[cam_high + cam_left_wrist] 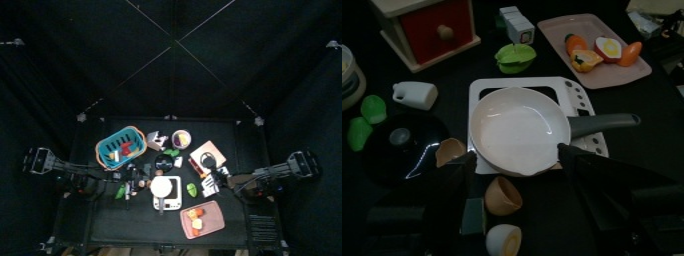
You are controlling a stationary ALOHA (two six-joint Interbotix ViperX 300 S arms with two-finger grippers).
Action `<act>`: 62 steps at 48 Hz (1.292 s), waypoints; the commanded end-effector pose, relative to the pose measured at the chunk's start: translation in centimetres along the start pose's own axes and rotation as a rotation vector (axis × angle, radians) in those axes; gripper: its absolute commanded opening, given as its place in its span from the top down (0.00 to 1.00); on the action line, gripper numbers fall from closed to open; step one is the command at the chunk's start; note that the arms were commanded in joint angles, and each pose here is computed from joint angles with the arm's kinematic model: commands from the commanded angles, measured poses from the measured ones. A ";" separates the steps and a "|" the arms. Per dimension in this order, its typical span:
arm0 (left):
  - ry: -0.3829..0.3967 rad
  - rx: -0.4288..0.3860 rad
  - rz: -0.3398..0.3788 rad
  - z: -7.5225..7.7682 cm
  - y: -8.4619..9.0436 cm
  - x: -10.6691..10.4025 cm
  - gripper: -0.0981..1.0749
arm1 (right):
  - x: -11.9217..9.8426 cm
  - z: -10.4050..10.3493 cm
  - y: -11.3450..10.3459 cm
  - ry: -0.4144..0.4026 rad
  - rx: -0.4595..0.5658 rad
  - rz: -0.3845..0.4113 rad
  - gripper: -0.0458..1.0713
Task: Place squash half on drawer
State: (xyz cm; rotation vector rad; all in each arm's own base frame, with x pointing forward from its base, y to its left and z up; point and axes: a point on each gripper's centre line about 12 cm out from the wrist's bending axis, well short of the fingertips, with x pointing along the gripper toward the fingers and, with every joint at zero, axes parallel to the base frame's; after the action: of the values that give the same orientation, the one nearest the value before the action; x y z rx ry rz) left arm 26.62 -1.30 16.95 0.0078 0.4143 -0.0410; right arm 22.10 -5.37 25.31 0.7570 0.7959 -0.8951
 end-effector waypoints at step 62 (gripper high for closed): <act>-0.009 -0.003 0.008 0.1 0.2 0.0 0.08 | 5.3 4.2 -5.0 -0.061 0.099 -0.048 0.06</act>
State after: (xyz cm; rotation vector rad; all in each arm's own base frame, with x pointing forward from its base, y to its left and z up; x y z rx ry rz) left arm 26.35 -1.16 16.56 0.0088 0.4265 -0.0367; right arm 20.67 -13.01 21.26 0.7980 0.7400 -1.0172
